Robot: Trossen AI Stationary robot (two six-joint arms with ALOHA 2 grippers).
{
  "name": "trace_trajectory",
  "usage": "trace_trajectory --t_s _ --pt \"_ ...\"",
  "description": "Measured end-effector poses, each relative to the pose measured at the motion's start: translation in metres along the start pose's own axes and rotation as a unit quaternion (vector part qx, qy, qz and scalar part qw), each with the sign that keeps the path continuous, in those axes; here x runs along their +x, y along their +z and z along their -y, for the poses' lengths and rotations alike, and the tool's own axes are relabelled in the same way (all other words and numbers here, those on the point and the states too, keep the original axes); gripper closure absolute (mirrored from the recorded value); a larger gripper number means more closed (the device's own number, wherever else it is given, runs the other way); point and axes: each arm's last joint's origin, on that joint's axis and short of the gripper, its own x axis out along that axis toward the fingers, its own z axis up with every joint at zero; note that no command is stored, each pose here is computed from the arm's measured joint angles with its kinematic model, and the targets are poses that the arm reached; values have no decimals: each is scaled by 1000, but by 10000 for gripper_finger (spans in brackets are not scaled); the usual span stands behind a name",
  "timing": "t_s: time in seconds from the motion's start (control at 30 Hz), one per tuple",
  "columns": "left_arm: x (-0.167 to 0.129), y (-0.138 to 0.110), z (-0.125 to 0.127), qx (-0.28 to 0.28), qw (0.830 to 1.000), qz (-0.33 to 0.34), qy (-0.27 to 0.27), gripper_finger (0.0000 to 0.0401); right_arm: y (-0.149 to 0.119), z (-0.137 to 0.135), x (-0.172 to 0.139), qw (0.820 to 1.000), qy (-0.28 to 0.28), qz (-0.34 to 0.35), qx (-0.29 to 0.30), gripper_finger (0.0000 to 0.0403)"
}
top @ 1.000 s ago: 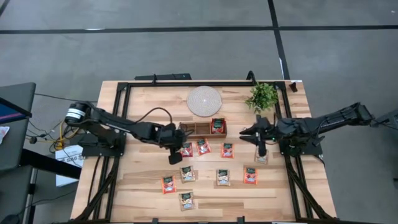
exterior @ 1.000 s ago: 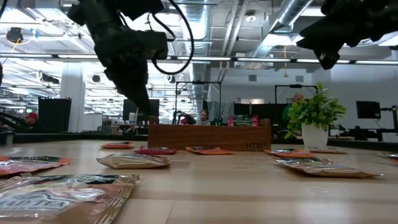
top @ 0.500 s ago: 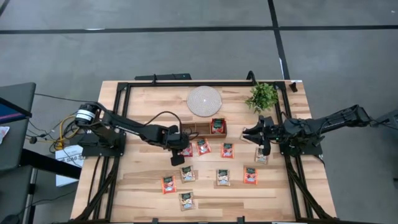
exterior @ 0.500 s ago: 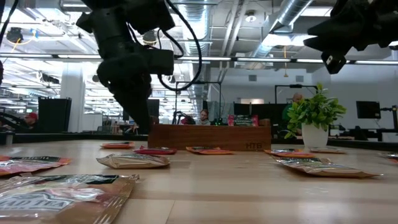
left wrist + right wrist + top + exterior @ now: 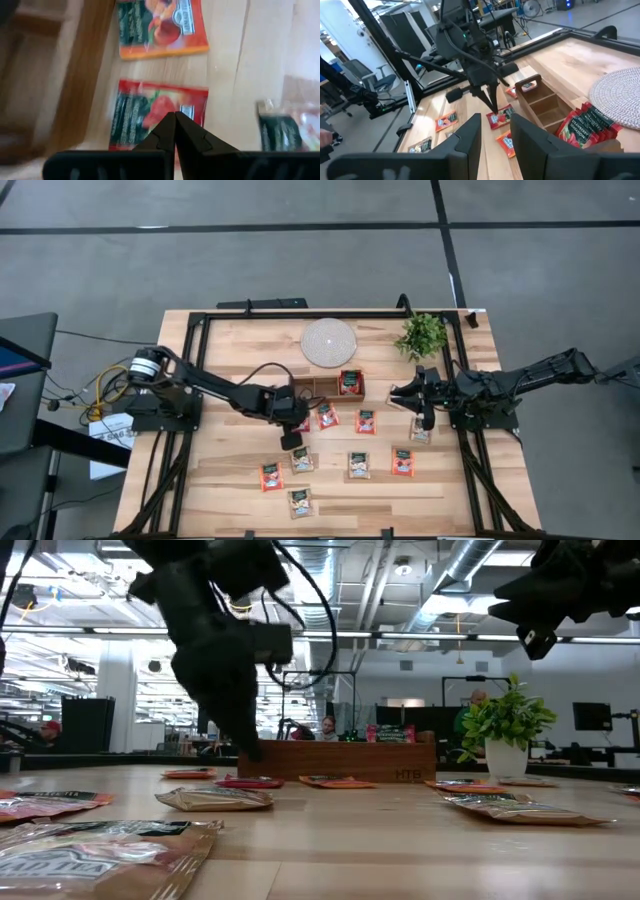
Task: Pick & Place Tea
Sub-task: Put the red tea bag into the right slot of the wooden organizer
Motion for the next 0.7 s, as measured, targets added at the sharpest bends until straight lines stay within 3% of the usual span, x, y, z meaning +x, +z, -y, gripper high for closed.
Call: trace_trajectory --t_s 0.2,0.37,0.5,0.7 --pt "14 -9 1 -6 999 -37 6 401 0 0 0 1000 1 1 4 305" --pt "14 -15 9 -28 997 -69 -31 401 0 0 0 1000 1 0 5 305" --pt "0 -19 19 -37 993 -93 -57 401 0 0 0 1000 0 0 4 305" --pt "-25 -5 20 -27 997 -73 -22 401 -1 1 0 1000 -5 -5 3 305"
